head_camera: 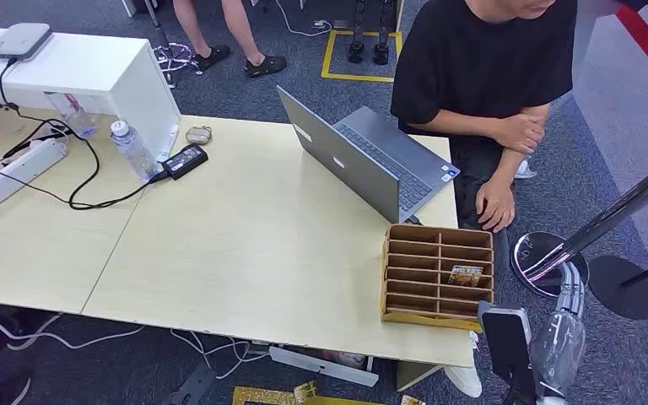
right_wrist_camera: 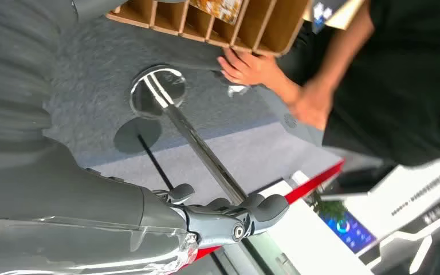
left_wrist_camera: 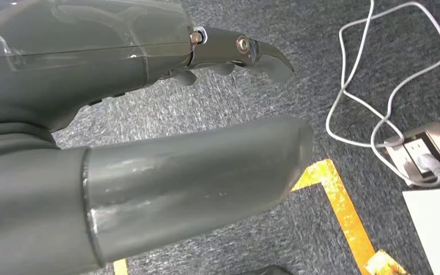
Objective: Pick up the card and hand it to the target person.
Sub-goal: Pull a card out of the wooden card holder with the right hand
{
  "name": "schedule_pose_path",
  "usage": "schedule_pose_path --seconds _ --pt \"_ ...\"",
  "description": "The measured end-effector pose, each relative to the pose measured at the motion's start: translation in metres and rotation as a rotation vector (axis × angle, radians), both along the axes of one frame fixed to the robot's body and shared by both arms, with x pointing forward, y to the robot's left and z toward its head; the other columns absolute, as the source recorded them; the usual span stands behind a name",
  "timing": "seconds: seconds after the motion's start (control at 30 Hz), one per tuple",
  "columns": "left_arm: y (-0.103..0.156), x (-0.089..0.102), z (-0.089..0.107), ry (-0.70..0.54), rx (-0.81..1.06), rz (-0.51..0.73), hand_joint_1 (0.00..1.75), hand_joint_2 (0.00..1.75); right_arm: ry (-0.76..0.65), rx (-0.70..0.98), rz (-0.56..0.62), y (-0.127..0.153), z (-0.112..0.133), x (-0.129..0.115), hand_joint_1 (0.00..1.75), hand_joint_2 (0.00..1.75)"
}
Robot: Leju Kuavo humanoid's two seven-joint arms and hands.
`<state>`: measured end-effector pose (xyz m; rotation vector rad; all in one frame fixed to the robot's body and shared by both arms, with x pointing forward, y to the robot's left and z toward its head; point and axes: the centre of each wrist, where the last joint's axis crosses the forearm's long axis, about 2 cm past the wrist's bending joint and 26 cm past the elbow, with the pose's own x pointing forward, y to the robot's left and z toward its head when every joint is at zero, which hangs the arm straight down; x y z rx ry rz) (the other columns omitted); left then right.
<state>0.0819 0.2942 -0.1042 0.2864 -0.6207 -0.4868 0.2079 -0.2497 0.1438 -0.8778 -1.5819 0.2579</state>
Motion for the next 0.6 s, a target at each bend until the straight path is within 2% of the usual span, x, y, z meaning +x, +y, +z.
schedule_pose_path --seconds 0.4,0.6 --pt "0.002 0.0 0.0 -0.004 -0.004 -0.022 0.0 0.0 0.152 -0.381 0.023 0.006 0.021 0.022 0.0 1.75" --pt "0.002 0.0 0.0 -0.005 -0.004 -0.027 0.0 0.0 0.193 -0.446 0.043 0.005 0.024 0.025 0.15 1.75"
